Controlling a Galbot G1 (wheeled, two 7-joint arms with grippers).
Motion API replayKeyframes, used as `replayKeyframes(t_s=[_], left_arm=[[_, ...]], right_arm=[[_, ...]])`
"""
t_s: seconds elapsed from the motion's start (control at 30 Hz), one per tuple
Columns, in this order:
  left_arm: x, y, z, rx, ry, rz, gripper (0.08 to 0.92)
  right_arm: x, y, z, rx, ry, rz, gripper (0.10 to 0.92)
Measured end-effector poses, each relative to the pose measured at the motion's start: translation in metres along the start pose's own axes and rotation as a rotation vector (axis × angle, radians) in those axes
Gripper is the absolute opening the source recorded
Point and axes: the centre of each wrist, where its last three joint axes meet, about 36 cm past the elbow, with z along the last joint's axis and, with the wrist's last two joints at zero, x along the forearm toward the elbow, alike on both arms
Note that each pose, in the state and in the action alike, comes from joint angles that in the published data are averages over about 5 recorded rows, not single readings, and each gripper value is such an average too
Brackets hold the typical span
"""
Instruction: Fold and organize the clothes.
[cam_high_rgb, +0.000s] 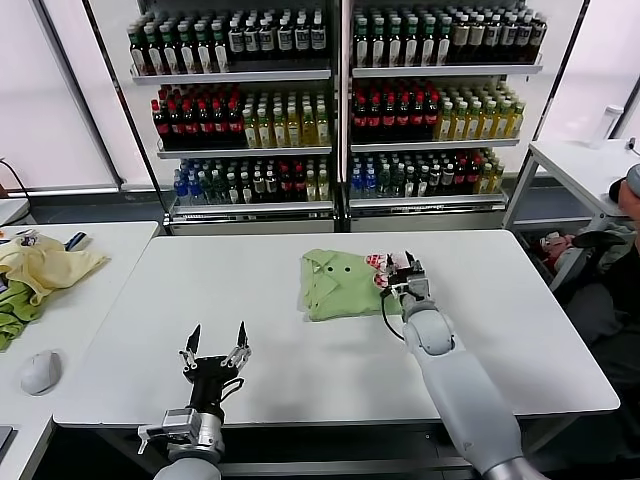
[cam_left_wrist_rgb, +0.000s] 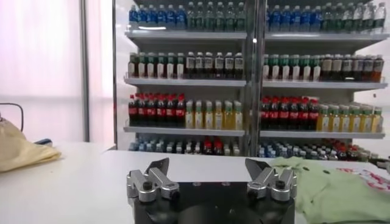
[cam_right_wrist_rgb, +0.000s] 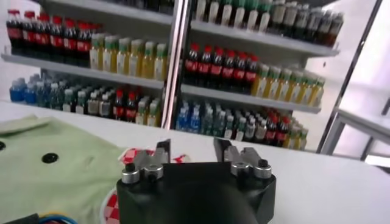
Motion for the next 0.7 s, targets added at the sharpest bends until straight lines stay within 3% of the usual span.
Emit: replayKeyframes(t_s=[0.33, 0.7], left_arm=[[0.017, -0.006, -0.009, -0.010, -0.018, 0.061, 0.823], [0.036, -0.015, -0.022, -0.003, -0.053, 0.140, 0.823]], right_arm=[[0.087, -0.026, 0.012, -0.039, -0.096, -0.002, 0.805], [0.201, -0.048, 0.018, -0.082, -0.160, 0.002, 0.823]])
